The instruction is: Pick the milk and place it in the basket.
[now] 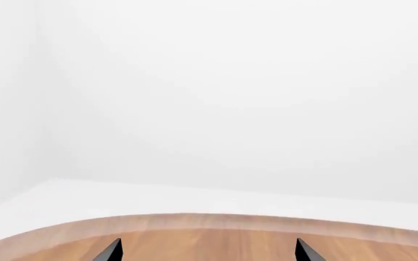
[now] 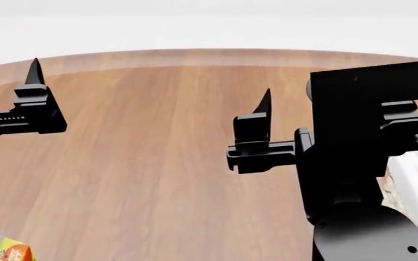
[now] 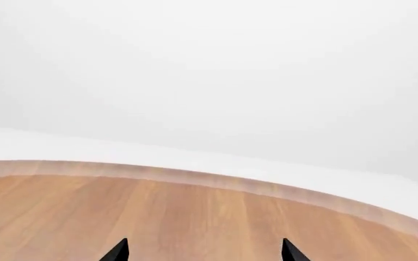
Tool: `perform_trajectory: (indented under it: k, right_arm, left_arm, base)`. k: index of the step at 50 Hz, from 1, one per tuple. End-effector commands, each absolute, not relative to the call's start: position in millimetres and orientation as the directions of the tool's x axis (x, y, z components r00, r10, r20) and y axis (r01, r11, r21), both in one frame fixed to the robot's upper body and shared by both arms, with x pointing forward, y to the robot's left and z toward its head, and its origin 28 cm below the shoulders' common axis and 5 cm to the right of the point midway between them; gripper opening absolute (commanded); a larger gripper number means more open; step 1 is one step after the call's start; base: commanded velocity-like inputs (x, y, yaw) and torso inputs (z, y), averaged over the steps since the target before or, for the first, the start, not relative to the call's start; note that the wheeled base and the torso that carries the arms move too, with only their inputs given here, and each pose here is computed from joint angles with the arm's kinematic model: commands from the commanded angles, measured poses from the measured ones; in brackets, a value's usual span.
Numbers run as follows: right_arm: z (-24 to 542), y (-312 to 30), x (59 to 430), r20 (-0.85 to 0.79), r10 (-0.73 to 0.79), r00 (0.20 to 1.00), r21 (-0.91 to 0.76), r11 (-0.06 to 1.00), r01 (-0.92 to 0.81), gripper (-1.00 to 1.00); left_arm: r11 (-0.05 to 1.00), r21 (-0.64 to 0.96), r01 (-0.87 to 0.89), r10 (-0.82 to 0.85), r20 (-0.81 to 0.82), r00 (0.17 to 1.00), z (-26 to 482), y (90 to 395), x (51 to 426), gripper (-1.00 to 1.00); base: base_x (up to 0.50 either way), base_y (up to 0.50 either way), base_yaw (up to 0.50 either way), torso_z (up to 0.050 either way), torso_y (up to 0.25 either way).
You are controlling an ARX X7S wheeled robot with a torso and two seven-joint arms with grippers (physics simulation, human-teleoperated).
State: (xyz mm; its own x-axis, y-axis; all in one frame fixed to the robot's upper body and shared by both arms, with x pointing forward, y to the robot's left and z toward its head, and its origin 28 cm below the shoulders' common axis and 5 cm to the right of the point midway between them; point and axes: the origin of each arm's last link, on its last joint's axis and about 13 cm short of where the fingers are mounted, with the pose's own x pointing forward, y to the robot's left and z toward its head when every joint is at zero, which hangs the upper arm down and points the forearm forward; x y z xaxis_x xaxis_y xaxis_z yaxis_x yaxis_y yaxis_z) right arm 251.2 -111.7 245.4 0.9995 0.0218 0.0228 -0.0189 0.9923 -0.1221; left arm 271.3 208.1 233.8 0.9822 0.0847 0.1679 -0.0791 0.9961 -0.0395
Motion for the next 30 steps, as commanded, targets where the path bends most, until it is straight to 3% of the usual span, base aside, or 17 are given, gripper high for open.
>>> perform_trajectory:
  k: [1,10,21,22,27,30]
  right_arm:
    - [244,-111,252,0.015,0.028,0.999,-0.12,0.992,-0.026,1.0]
    - [241,-110,255,-0.018,0.036,0.999,-0.114,0.993,-0.038,1.0]
    - [242,-108,260,-0.101,0.065,0.993,-0.119,0.99,-0.077,1.0]
    - [242,-108,263,-0.147,0.177,0.973,-0.099,0.976,-0.192,1.0]
    - [241,-108,264,-0.238,0.375,0.896,-0.059,0.915,-0.399,1.0]
    - [243,-115,265,-0.266,0.554,0.789,0.017,0.821,-0.571,1.0]
  left_arm:
    - [0.996,-0.04,-0.077,0.082,0.168,0.982,233,208,271,1.0]
    - [0.996,-0.039,-0.076,0.082,0.168,0.982,232,208,271,1.0]
    - [0.996,-0.04,-0.077,0.082,0.167,0.982,233,209,272,1.0]
    - [0.996,-0.041,-0.081,0.087,0.171,0.982,234,210,272,1.0]
    - [0.995,-0.044,-0.084,0.091,0.174,0.981,236,211,272,1.0]
    - [0.996,-0.042,-0.085,0.091,0.177,0.98,237,211,272,1.0]
  base:
    - [0.5,0.0,0.0,0.0,0.0]
    - [0.5,0.0,0.0,0.0,0.001]
    - [0.0,0.0,0.0,0.0,0.0]
    - [0.0,0.0,0.0,0.0,0.0]
    - [0.0,0.0,0.0,0.0,0.0]
    - [0.0,0.0,0.0,0.0,0.0]
